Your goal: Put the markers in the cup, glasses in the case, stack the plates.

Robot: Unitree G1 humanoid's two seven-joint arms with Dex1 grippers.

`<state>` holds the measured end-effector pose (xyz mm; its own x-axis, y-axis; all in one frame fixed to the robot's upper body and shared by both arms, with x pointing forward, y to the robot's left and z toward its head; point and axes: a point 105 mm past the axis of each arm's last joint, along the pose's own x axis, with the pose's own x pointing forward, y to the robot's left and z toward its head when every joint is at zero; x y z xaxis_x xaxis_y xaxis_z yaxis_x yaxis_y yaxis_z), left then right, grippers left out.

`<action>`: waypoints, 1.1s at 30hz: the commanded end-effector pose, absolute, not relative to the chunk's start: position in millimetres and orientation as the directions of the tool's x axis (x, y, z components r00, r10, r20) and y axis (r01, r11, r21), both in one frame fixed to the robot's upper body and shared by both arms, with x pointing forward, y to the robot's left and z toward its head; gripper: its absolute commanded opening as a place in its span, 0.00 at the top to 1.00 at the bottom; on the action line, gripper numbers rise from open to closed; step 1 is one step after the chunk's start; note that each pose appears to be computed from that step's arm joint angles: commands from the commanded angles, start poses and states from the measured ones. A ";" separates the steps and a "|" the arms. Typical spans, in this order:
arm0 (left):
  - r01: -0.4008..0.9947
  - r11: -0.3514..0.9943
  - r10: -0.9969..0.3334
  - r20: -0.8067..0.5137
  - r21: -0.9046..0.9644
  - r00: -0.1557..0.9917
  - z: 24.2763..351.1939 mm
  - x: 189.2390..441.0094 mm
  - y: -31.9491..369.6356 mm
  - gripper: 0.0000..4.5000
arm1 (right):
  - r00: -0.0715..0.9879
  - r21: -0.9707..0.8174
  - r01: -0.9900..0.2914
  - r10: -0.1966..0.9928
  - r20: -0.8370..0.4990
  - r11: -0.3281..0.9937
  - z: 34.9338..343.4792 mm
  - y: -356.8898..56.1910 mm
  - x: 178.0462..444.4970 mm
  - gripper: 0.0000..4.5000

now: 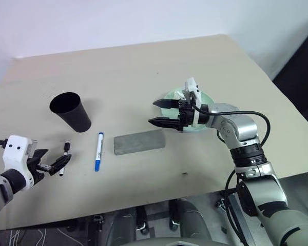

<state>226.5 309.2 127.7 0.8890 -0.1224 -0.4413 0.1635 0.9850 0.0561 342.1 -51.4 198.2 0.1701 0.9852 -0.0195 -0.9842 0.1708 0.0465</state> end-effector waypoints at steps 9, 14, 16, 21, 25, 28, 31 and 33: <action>0.012 0.999 0.010 -0.499 0.042 0.867 114.9 231.8 324.7 0.00 | 0.147 -0.292 -0.943 0.987 0.073 0.162 236.9 -54.8 321.4 0.00; 0.036 0.999 -0.019 -0.491 0.026 0.871 108.7 248.0 317.8 0.00 | 0.111 -0.331 -0.936 0.993 0.040 0.118 230.6 -51.8 309.1 0.00; 0.049 0.999 -0.031 -0.497 0.022 0.867 105.4 253.0 313.9 0.00 | 0.109 -0.329 -0.937 0.993 0.037 0.115 229.7 -51.9 307.4 0.00; 0.060 0.998 -0.045 -0.514 0.013 0.856 98.6 259.3 308.3 0.00 | 0.120 -0.333 -0.934 0.992 0.040 0.127 229.6 -53.2 306.5 0.00; 0.065 0.998 -0.058 -0.528 -0.005 0.847 94.4 260.0 305.7 0.00 | 0.133 -0.338 -0.931 0.991 0.028 0.135 228.2 -54.8 307.1 0.00; 0.070 0.998 -0.055 -0.541 0.006 0.839 92.1 261.3 303.4 0.00 | 0.144 -0.341 -0.929 0.989 0.019 0.142 227.3 -56.5 308.3 0.00; 0.074 0.997 -0.073 -0.550 -0.021 0.832 91.8 262.4 299.4 0.08 | 0.155 -0.341 -0.928 0.988 0.018 0.152 227.1 -57.6 309.7 0.00; 0.062 0.998 -0.063 -0.559 -0.020 0.827 92.4 262.8 300.5 0.19 | 0.160 -0.344 -0.926 0.987 0.014 0.155 226.3 -58.2 310.2 0.00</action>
